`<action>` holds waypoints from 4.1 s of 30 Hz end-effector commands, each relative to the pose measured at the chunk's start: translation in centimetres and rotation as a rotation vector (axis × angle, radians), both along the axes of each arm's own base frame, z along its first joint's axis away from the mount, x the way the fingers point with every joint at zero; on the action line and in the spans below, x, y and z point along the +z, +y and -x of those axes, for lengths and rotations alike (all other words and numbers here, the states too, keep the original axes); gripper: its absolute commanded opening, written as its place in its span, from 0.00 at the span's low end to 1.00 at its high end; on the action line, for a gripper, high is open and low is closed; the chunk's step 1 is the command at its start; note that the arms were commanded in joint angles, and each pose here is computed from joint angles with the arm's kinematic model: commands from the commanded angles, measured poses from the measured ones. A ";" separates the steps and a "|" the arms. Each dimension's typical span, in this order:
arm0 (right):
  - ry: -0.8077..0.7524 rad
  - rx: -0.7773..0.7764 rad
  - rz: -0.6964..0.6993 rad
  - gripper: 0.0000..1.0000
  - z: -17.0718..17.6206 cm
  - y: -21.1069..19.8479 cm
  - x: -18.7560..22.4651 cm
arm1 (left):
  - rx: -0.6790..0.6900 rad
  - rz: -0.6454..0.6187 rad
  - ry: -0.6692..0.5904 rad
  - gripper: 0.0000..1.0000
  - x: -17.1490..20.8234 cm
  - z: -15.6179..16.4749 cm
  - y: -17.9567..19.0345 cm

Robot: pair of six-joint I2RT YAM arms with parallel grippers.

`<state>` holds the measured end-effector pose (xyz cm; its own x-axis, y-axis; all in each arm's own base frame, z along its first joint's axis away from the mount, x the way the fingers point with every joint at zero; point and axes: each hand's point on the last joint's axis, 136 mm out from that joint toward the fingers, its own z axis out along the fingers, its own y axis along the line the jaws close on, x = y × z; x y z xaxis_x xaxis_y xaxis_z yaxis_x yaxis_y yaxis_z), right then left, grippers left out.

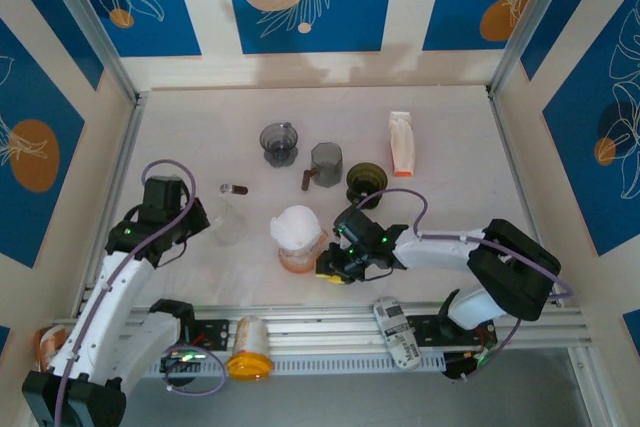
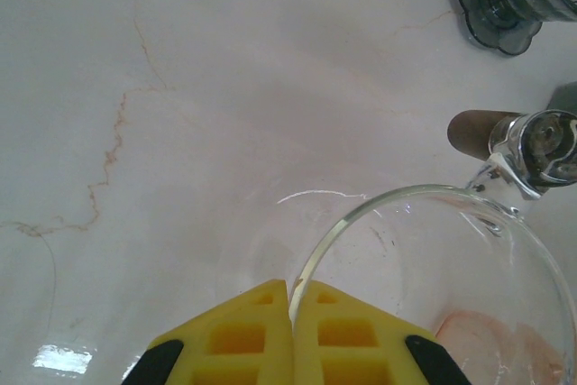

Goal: Place the coffee filter in the dripper

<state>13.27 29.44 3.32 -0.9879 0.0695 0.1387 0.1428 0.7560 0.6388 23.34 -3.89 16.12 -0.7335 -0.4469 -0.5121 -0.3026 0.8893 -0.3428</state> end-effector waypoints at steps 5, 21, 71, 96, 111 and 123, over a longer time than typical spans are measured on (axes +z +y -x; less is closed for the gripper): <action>-0.015 -0.019 -0.052 0.34 -1.1 1.9 0.5 | -0.013 0.043 -0.089 0.00 2.0 -0.9 -0.5; -0.048 -0.018 -0.116 0.33 -5.1 6.4 0.9 | 0.055 -0.096 -0.130 0.00 4.3 -0.2 2.3; -0.297 -0.088 0.073 0.40 -7.6 -1.6 6.5 | -0.076 0.169 -0.431 0.00 19.5 1.0 -1.9; -0.586 -0.393 0.291 0.41 -7.2 -18.5 14.3 | -0.579 -0.019 -0.199 0.00 6.5 0.9 -23.5; -0.564 -0.364 0.244 0.44 -6.8 -17.8 13.7 | -0.634 -0.065 -0.035 0.00 -3.9 1.4 -27.0; -0.480 -0.347 0.257 0.48 -11.5 -15.6 12.6 | -0.636 -0.052 -0.041 0.41 -3.2 1.8 -26.6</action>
